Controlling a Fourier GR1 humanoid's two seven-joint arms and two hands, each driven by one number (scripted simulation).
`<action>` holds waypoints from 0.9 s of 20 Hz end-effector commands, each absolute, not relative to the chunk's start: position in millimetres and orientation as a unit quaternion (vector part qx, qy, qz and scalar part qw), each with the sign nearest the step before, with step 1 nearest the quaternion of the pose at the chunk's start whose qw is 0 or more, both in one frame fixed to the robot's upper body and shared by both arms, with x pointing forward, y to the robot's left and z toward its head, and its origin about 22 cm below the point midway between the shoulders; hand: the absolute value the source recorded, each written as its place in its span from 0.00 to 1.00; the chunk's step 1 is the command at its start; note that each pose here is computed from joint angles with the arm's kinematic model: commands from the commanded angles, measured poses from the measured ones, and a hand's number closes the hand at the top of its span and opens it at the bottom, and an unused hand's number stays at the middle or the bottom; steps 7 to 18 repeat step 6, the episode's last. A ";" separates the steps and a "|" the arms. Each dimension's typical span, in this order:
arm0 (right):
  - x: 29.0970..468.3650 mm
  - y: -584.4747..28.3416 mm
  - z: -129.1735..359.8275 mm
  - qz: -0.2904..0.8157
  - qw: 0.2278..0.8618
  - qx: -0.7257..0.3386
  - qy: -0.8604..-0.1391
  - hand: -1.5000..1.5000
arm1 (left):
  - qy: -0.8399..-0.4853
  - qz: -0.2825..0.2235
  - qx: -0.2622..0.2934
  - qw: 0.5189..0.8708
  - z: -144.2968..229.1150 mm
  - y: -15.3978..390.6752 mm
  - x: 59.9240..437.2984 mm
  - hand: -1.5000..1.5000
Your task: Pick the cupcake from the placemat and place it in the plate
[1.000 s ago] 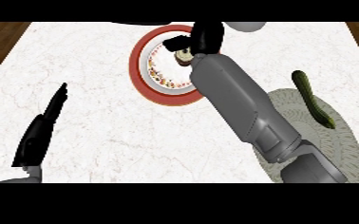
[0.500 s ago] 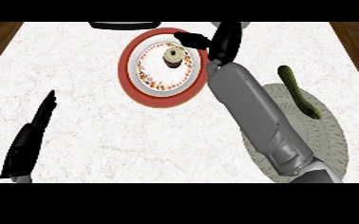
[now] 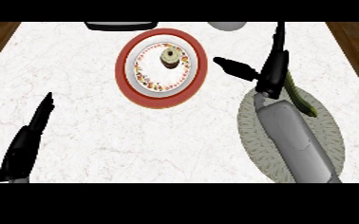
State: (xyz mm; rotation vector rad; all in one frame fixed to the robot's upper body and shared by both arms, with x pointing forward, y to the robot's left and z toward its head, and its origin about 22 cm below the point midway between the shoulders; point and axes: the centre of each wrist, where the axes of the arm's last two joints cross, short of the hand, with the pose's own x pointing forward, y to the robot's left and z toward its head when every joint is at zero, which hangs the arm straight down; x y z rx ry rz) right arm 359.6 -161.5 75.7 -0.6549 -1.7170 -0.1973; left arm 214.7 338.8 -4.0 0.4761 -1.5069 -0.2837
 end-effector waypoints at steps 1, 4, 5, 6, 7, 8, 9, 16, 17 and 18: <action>331.5 -210.1 81.0 -0.056 0.601 -0.282 -0.746 0.00 | -0.671 -0.133 0.212 0.698 -11.7 339.0 212.4 0.50; 320.7 -214.1 65.6 -0.074 0.608 -0.285 -0.737 0.00 | -0.678 -0.137 0.211 0.690 5.9 329.5 226.3 0.50; 318.2 -217.3 57.9 -0.074 0.607 -0.294 -0.735 0.00 | -0.677 -0.129 0.205 0.695 -16.8 345.2 207.9 0.50; 313.4 -232.0 80.4 -0.075 0.600 -0.290 -0.742 0.00 | -0.678 -0.126 0.211 0.693 -2.8 338.3 210.4 0.50; 313.4 -232.0 80.4 -0.075 0.600 -0.290 -0.742 0.00 | -0.678 -0.126 0.211 0.693 -2.8 338.3 210.4 0.50; 313.4 -232.0 80.4 -0.075 0.600 -0.290 -0.742 0.00 | -0.678 -0.126 0.211 0.693 -2.8 338.3 210.4 0.50; 313.4 -232.0 80.4 -0.075 0.600 -0.290 -0.742 0.00 | -0.678 -0.126 0.211 0.693 -2.8 338.3 210.4 0.50; 313.4 -232.0 80.4 -0.075 0.600 -0.290 -0.742 0.00 | -0.678 -0.126 0.211 0.693 -2.8 338.3 210.4 0.50; 313.4 -232.0 80.4 -0.075 0.600 -0.290 -0.742 0.00 | -0.678 -0.126 0.211 0.693 -2.8 338.3 210.4 0.50; 313.4 -232.0 80.4 -0.075 0.600 -0.290 -0.742 0.00 | -0.678 -0.126 0.211 0.693 -2.8 338.3 210.4 0.50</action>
